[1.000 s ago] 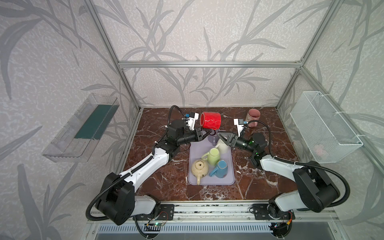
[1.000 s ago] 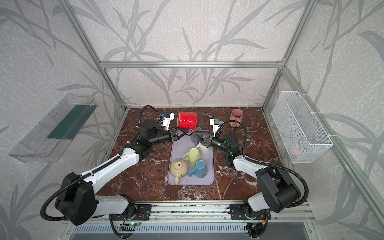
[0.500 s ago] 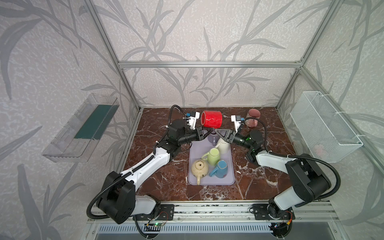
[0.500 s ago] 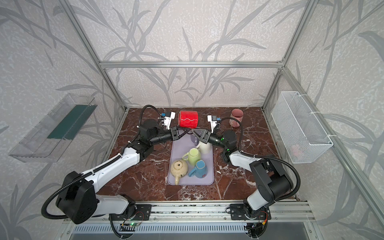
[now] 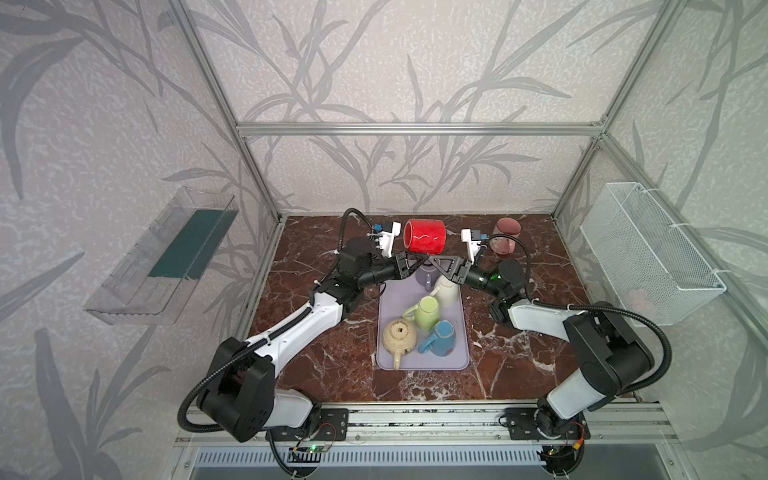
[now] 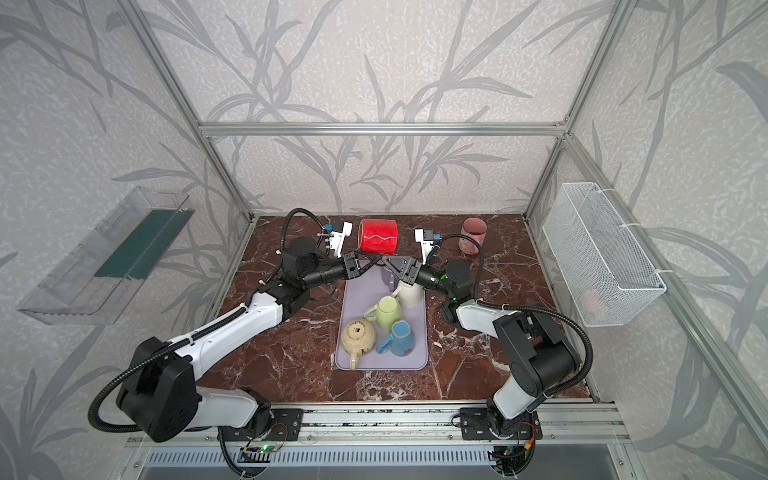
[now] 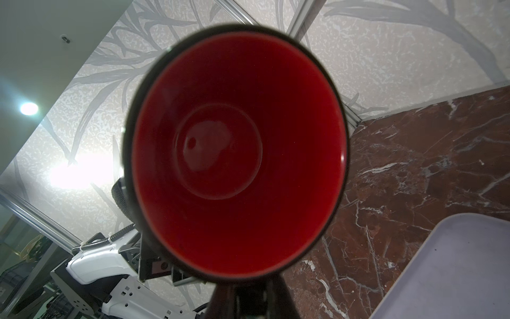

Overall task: Turn the mug right side up
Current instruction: 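Grasp the red mug's handle with the right gripper beside the left gripper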

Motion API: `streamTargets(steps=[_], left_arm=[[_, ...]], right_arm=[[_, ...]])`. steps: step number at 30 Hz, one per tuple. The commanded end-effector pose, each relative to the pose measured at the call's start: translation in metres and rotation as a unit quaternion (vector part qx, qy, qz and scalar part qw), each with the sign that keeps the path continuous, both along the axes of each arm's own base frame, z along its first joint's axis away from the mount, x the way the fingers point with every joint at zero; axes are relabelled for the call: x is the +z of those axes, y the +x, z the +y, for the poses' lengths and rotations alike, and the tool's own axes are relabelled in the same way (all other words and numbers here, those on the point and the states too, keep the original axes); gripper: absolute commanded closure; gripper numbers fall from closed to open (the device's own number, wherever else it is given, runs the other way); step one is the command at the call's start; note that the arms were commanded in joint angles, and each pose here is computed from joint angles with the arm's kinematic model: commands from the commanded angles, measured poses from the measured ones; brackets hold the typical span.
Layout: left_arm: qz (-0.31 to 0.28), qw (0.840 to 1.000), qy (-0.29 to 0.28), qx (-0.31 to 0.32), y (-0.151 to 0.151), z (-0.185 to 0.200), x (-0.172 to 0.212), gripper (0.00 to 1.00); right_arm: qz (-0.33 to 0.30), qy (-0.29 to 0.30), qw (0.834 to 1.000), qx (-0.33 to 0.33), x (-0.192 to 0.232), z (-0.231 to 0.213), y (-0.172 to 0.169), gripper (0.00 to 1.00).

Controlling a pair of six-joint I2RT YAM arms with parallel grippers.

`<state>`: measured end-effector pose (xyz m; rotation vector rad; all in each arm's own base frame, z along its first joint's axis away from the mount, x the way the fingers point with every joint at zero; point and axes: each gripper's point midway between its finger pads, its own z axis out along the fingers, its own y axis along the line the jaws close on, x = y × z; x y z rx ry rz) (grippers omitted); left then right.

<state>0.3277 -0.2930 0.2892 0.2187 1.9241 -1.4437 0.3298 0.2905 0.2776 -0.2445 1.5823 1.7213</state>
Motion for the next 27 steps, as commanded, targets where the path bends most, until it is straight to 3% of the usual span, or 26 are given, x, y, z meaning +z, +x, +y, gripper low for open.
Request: streamTargets(steps=[1, 12, 27], left_arm=[[-0.067, 0.996, -0.034, -0.038, -0.014, -0.012, 0.042, 1.00], [-0.077, 0.997, 0.003, -0.011, -0.013, -0.001, 0.037, 0.79], [-0.073, 0.997, 0.015, 0.004, -0.012, 0.006, 0.031, 0.79]], right_arm=[[-0.032, 0.021, 0.999, -0.002, 0.019, 0.001, 0.000, 1.00], [-0.032, 0.022, 0.999, -0.004, 0.020, -0.005, -0.005, 1.00], [-0.032, 0.022, 0.999, -0.009, 0.017, -0.011, -0.008, 1.00]])
